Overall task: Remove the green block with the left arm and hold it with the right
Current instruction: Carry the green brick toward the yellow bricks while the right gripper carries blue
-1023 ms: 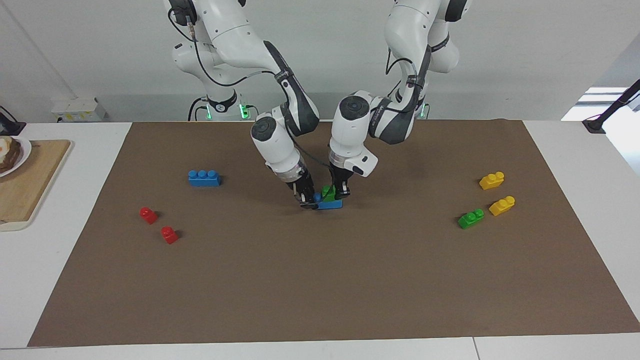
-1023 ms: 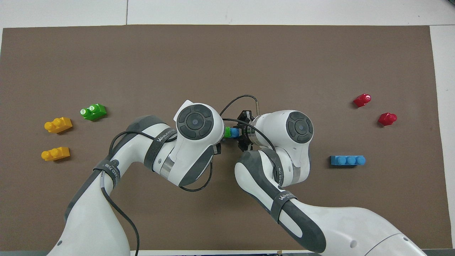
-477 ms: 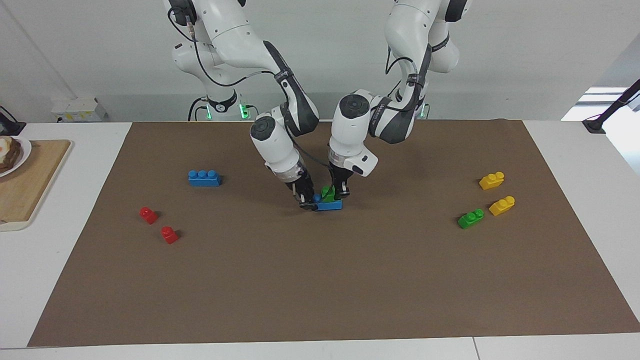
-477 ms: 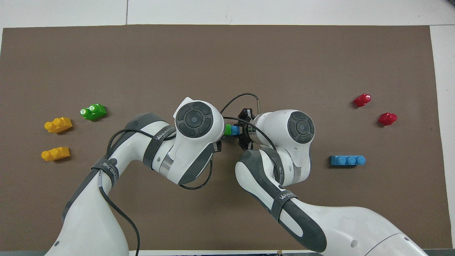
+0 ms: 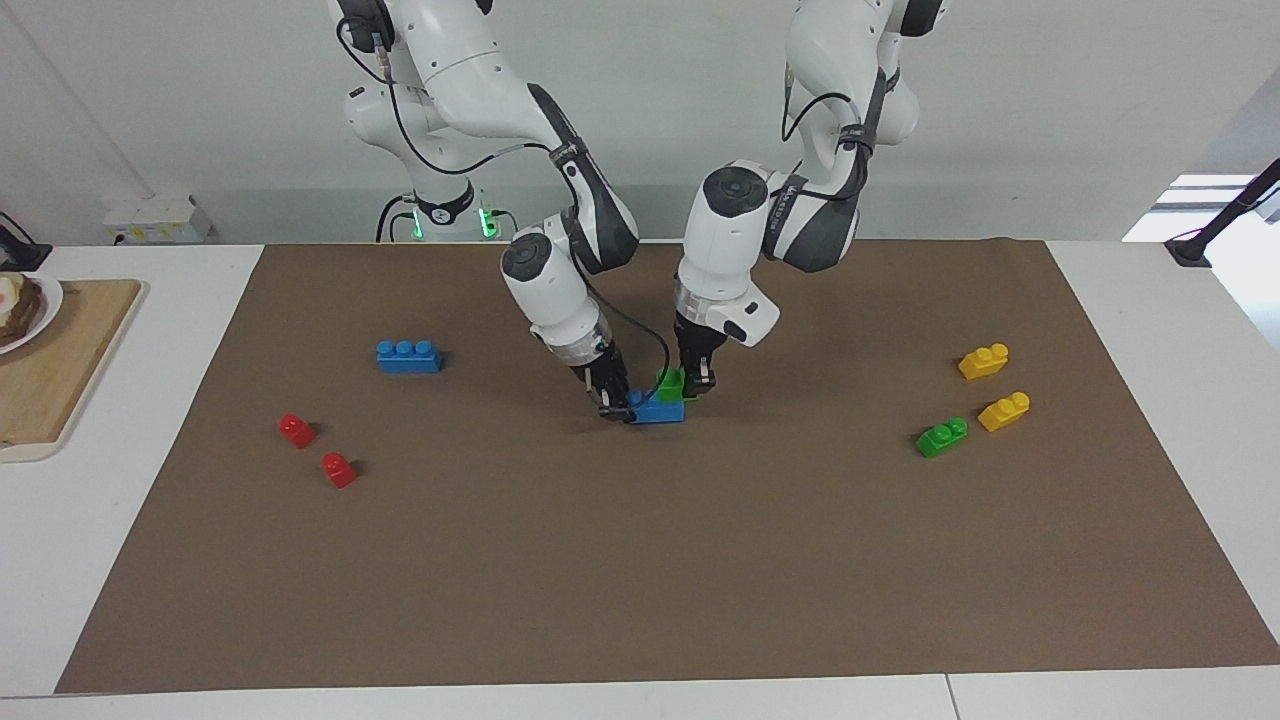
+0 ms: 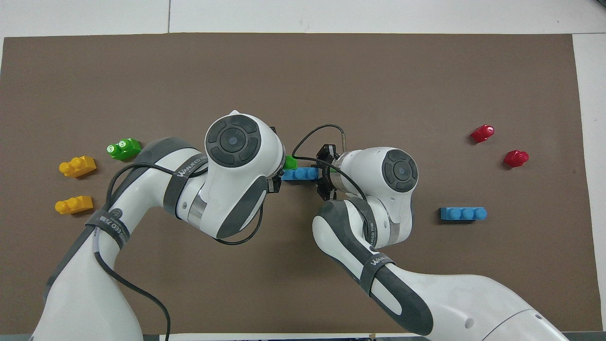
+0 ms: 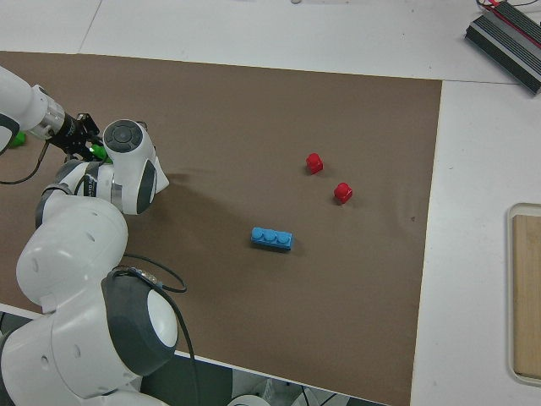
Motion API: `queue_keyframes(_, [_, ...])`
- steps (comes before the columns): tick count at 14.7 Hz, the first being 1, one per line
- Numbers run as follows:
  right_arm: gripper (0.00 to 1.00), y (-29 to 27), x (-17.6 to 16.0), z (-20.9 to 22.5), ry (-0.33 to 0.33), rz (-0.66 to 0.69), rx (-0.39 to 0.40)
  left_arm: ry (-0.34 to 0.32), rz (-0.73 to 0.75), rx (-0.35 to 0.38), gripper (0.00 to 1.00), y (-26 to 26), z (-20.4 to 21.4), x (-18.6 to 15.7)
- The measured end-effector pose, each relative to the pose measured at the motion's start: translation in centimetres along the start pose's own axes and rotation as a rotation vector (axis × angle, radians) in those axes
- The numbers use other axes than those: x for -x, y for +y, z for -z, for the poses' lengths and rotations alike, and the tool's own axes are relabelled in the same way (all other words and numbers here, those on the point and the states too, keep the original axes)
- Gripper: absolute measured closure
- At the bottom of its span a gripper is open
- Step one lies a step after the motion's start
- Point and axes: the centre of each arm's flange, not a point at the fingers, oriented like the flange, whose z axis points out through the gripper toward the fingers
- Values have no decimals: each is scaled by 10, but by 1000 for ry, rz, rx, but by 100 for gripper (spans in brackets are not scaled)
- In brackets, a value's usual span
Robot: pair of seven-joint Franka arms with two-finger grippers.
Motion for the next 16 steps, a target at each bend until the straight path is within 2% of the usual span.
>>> queue_keyframes(3, [65, -6, 2, 9, -6, -3, 16, -13, -139, -55, 65, 0, 40, -43])
queue_keyframes(6, [65, -29, -16, 50, -22, -12, 23, -20, -263, -107, 65, -3, 71, -103])
queue_keyframes(9, [65, -59, -74, 108, -36, 1, 44, -49, -405, -117, 65, -11, 87, -170])
queue_keyframes(11, [65, -71, -123, 139, -41, 12, 60, -65, -558, -129, 65, -21, 83, -203])
queue_keyframes(16, [65, -72, -240, 169, -50, 10, 90, -134, -997, -154, 65, -32, 71, -295])
